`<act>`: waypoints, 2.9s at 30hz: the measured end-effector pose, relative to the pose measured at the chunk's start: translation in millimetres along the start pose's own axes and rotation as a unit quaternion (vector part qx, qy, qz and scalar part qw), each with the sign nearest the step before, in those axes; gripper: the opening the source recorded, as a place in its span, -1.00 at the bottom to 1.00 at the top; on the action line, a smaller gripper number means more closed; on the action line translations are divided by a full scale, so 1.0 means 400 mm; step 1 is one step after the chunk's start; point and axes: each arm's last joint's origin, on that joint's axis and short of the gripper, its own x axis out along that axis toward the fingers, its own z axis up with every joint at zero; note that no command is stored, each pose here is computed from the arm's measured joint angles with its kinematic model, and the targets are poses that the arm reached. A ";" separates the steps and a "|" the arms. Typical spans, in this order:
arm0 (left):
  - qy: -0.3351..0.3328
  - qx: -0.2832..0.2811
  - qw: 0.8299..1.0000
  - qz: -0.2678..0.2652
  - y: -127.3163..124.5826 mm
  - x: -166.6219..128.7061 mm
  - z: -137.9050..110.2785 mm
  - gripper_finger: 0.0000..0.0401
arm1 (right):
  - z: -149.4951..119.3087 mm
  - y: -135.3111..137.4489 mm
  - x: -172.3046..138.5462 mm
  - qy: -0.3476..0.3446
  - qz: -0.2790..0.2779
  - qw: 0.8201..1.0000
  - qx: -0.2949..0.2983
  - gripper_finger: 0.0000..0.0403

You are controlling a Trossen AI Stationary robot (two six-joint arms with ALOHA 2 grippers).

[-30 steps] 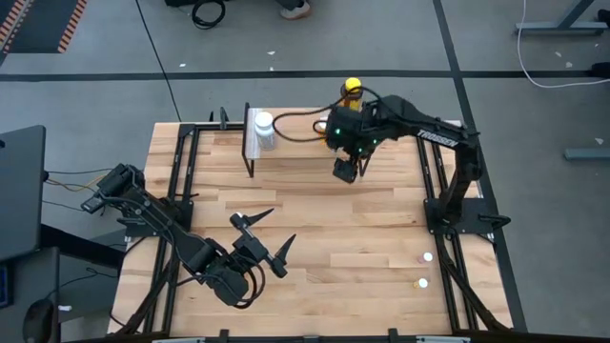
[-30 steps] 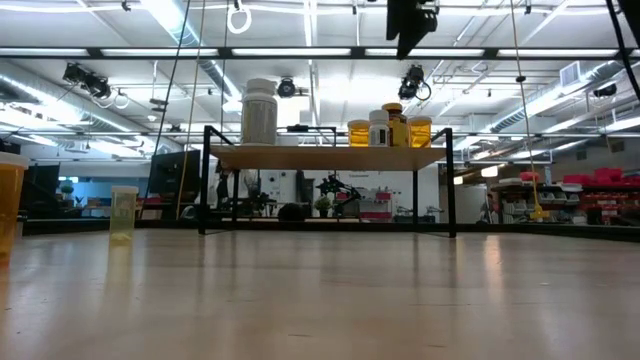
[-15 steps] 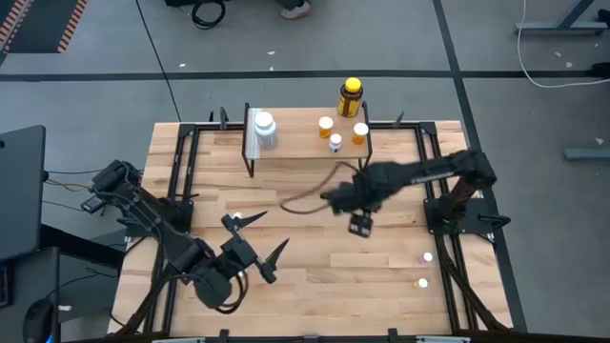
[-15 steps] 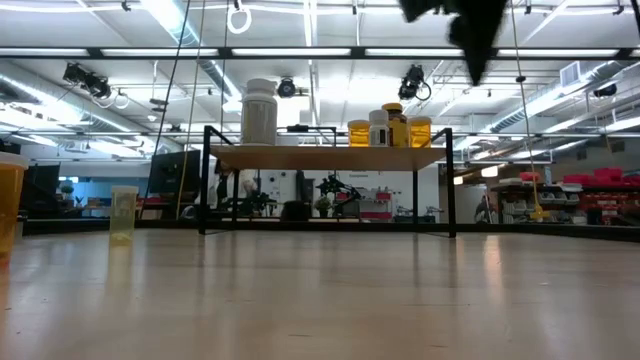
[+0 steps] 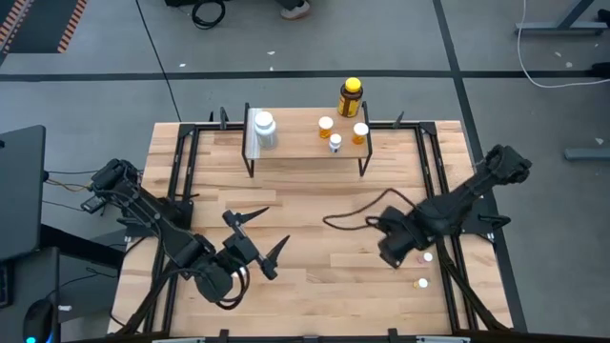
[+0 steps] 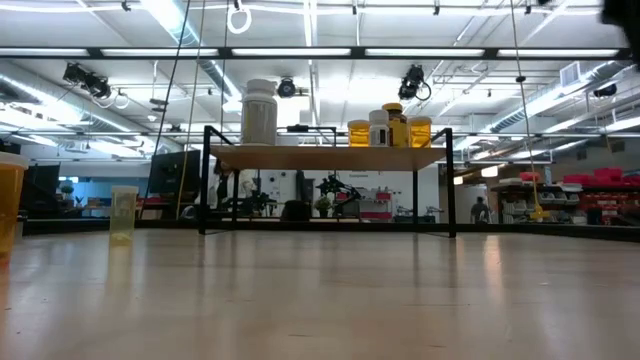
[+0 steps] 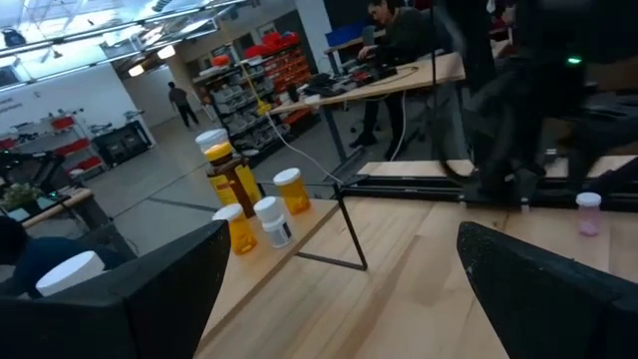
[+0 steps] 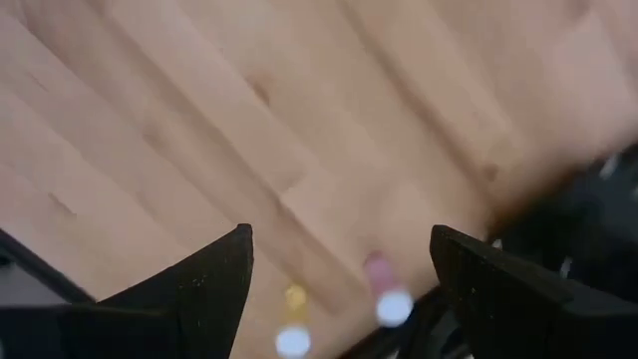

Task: Pick and place medicine bottles onto shelf by color
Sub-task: Put the right small yellow medicine bottle on the shelf

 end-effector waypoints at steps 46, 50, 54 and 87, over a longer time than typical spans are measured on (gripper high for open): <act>0.007 0.013 0.998 -0.056 -0.005 0.026 -0.002 0.99 | -0.251 0.051 0.178 0.088 0.031 0.990 0.108 0.53; 0.007 0.013 0.998 -0.056 -0.005 0.026 -0.002 0.99 | -0.270 0.049 0.178 0.073 0.034 0.989 0.126 0.53; 0.007 0.014 0.998 -0.056 -0.005 0.026 -0.002 0.99 | -0.283 0.052 0.185 0.045 0.037 0.989 0.136 0.53; 0.008 0.017 0.999 -0.051 -0.003 0.035 -0.002 0.99 | -0.299 0.083 0.255 0.048 -0.015 0.993 0.105 0.09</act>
